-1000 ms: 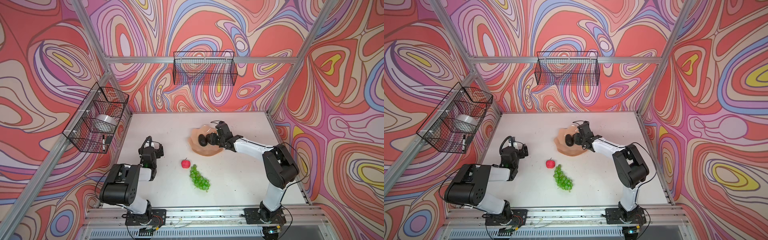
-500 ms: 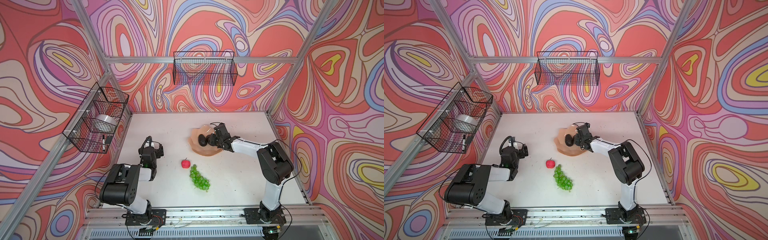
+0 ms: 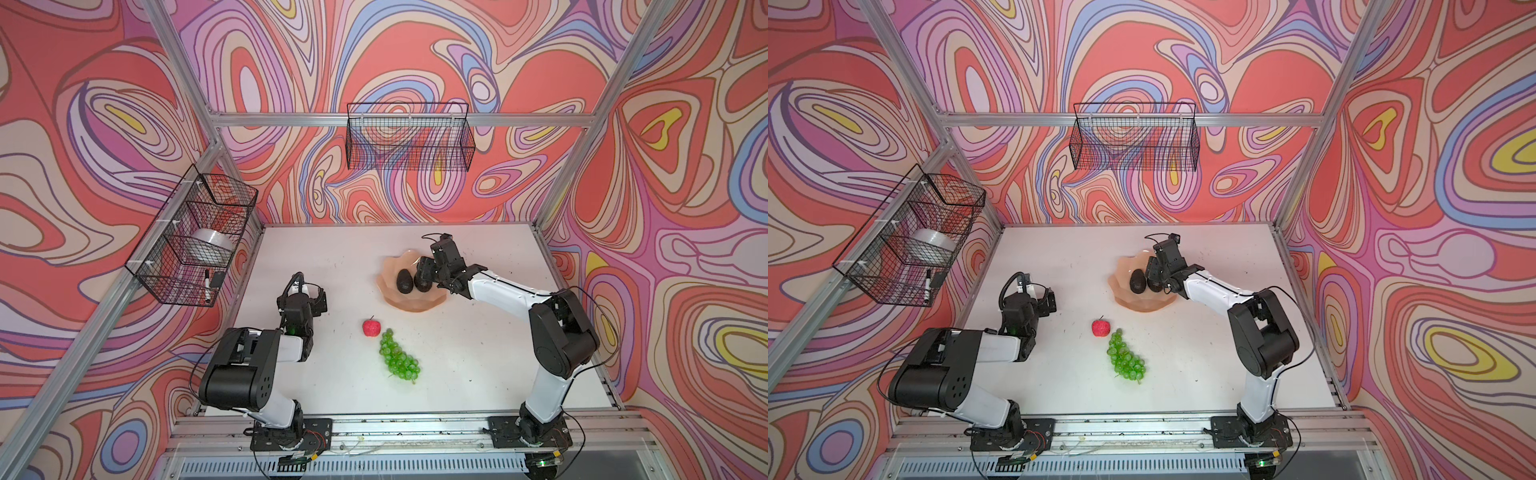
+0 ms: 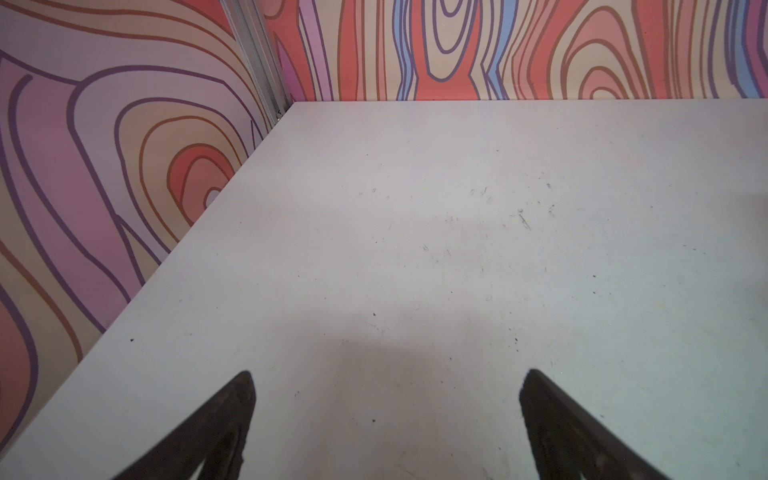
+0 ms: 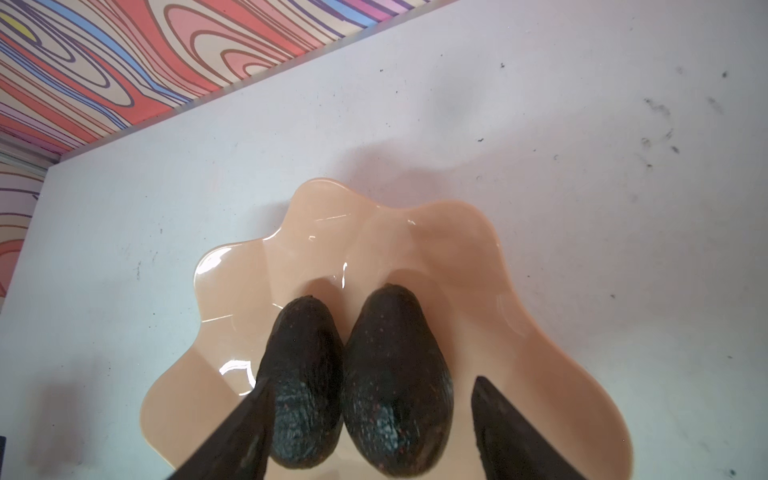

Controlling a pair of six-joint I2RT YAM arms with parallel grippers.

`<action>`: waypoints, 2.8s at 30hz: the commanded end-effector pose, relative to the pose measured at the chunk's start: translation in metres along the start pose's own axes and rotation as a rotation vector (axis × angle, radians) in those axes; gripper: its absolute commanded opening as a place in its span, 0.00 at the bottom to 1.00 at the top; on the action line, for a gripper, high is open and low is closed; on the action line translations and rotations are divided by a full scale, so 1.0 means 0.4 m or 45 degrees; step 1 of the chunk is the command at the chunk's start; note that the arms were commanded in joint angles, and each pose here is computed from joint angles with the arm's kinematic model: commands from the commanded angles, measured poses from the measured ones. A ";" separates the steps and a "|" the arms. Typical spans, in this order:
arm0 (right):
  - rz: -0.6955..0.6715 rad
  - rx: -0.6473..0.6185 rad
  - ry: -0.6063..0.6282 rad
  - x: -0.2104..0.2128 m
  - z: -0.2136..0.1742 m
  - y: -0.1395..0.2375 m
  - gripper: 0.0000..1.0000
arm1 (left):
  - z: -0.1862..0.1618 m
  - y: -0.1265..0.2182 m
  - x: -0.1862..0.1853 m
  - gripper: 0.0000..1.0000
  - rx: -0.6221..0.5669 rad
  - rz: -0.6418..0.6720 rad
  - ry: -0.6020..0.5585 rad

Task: Place and organize the fake fruits in the fruit bowl
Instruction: 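Carry the second avocado into the bowl beside the first and release, then move the right gripper down to the red apple and grasp it, then carry the red apple into the bowl behind the avocados and release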

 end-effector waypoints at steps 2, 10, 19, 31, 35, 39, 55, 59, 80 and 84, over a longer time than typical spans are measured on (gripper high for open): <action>-0.007 -0.009 0.249 0.099 -0.022 0.106 0.76 | 0.015 -0.004 0.003 1.00 -0.023 0.006 0.015; 0.188 0.217 0.478 0.288 -0.261 0.213 0.76 | 0.015 -0.005 0.003 1.00 -0.023 0.006 0.013; 0.216 0.364 0.519 0.357 -0.433 0.166 0.77 | 0.015 -0.005 0.003 1.00 -0.024 0.006 0.015; 0.135 0.359 0.570 0.397 -0.473 0.046 0.75 | 0.016 -0.004 0.003 1.00 -0.025 0.005 0.016; 0.133 0.364 0.569 0.397 -0.483 0.033 0.66 | 0.017 -0.005 0.002 1.00 -0.025 0.005 0.014; 0.116 0.330 0.590 0.393 -0.467 0.042 0.50 | 0.016 -0.005 0.002 1.00 -0.024 0.005 0.015; 0.181 0.099 0.471 0.337 -0.176 0.188 0.40 | 0.014 -0.004 0.002 1.00 -0.022 0.005 0.015; 0.109 0.033 0.399 0.243 -0.051 0.154 0.40 | 0.015 -0.004 0.003 1.00 -0.023 0.005 0.015; -0.059 0.081 0.374 0.093 0.057 -0.159 0.38 | 0.015 -0.004 0.003 1.00 -0.023 0.005 0.014; -0.075 0.093 0.370 0.081 0.041 -0.172 0.39 | 0.015 -0.004 0.002 1.00 -0.023 0.005 0.014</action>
Point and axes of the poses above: each gripper's point midway between its finger pads, its own y axis back along the fingers, its own x axis along the line the jaws close on, z = x × y, the point moved 6 cm from there along y, back along the fingers
